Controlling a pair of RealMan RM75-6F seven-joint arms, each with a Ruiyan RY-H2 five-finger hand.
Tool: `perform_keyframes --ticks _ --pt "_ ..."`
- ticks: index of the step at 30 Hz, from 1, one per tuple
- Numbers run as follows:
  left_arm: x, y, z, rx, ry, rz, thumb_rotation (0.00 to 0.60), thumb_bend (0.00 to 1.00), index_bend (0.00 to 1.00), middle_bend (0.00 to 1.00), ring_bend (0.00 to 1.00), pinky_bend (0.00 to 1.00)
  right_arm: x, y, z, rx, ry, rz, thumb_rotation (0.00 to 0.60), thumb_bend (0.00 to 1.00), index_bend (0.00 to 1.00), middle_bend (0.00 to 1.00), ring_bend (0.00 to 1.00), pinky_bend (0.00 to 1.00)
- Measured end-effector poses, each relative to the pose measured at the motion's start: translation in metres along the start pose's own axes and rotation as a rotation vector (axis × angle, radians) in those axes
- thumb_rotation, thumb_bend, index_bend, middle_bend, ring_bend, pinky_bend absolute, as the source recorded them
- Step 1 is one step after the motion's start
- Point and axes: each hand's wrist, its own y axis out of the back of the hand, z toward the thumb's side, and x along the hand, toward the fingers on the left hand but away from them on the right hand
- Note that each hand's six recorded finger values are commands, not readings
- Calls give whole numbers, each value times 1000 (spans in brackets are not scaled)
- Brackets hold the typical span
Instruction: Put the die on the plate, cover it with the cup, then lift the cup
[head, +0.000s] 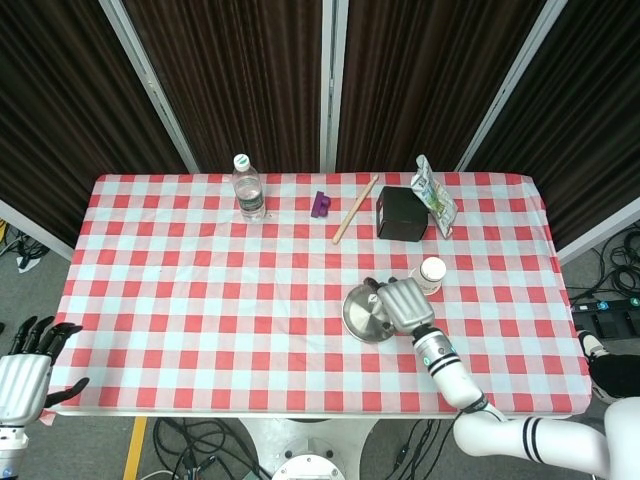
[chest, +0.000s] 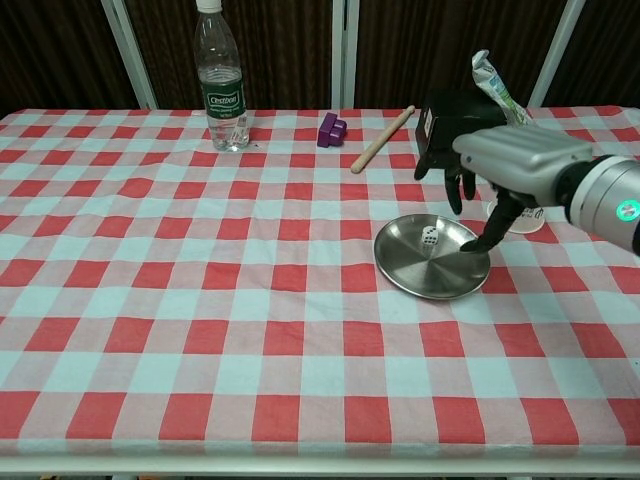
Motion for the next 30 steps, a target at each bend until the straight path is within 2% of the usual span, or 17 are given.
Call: perform_keyframes --ticks 6,11,15,17,21,25,30 --pt "0 0 2 -3 -4 -2 600 0 235 224 109 86 13 35 -42 -135 -46 -97 600 64 202 324 241 504" --pt "1 -1 4 -2 -8 -9 600 0 235 224 109 86 18 45 -82 -297 -109 -118 600 33 143 274 190 417" --pt "1 -3 7 -1 -14 -19 600 0 235 224 109 86 17 37 -117 -432 -171 -95 600 0 104 239 155 345" --pt "1 -3 7 0 -13 -22 600 0 235 224 109 86 15 31 -134 -470 -203 -85 600 0 99 234 137 311" --pt "0 -2 7 4 -4 -26 600 0 235 224 109 86 8 13 -164 -522 -263 -52 600 0 99 234 137 310" --pt "0 -2 7 8 2 -30 600 0 235 224 109 86 0 -3 -176 -554 -292 -27 600 11 104 255 138 310" --pt "1 -2 8 10 2 -33 600 0 235 224 109 86 -12 -20 -171 -592 -283 -2 600 47 221 337 172 341"
